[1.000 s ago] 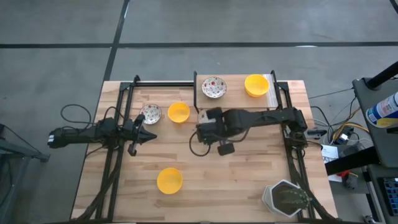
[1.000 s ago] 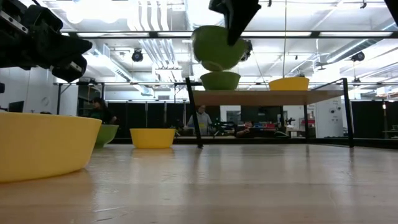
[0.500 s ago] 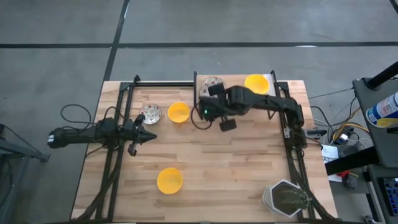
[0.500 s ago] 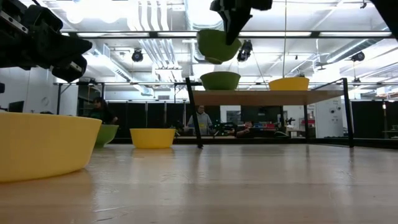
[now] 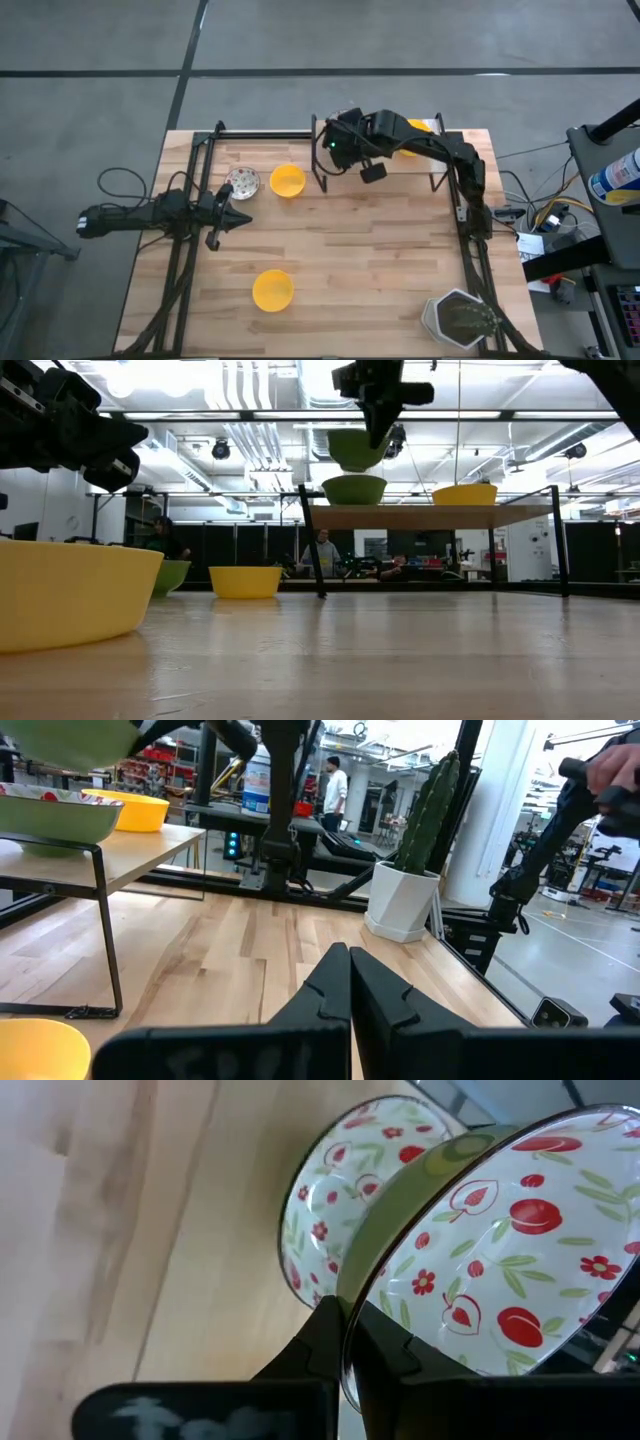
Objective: Pick & Place Mini bowls
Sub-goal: Stack the right green patterned bowl on the green patterned bowl on the shelf
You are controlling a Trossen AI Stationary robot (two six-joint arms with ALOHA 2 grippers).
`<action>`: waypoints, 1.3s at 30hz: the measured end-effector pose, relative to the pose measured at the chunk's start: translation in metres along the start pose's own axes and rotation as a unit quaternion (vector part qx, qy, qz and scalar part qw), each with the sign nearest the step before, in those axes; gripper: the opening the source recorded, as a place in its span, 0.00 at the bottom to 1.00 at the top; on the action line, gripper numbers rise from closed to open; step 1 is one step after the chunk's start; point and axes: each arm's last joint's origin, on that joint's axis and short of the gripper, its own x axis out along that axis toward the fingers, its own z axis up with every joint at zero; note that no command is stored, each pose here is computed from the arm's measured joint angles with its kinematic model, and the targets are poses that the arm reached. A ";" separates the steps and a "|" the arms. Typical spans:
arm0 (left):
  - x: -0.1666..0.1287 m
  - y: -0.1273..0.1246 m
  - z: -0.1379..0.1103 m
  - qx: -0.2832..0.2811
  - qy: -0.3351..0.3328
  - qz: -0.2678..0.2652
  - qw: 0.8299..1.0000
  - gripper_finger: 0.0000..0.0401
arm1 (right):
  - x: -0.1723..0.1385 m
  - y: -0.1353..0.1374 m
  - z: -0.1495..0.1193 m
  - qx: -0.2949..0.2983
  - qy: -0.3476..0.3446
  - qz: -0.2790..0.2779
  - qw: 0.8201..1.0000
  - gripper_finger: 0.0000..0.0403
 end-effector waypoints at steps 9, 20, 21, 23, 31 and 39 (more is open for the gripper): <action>0.000 0.000 0.000 0.000 0.000 0.000 1.000 0.00 | 0.023 -0.003 0.006 -0.016 0.000 0.040 0.999 0.02; 0.000 0.000 0.000 0.000 0.000 0.000 1.000 0.00 | 0.044 -0.002 0.017 -0.022 0.024 0.051 0.998 0.02; 0.000 0.000 0.000 0.000 0.000 0.000 1.000 0.00 | 0.045 -0.002 0.017 -0.021 0.025 0.052 0.998 0.03; 0.000 0.000 0.000 0.000 0.000 0.000 1.000 0.00 | 0.046 -0.003 0.016 -0.013 0.025 0.051 0.998 0.04; 0.000 0.000 0.000 0.000 0.000 0.000 1.000 0.00 | 0.047 -0.007 0.013 0.027 0.028 0.046 0.998 0.10; 0.000 0.000 0.000 0.000 0.000 0.000 1.000 0.00 | 0.044 -0.009 0.012 0.058 0.030 0.035 0.997 0.18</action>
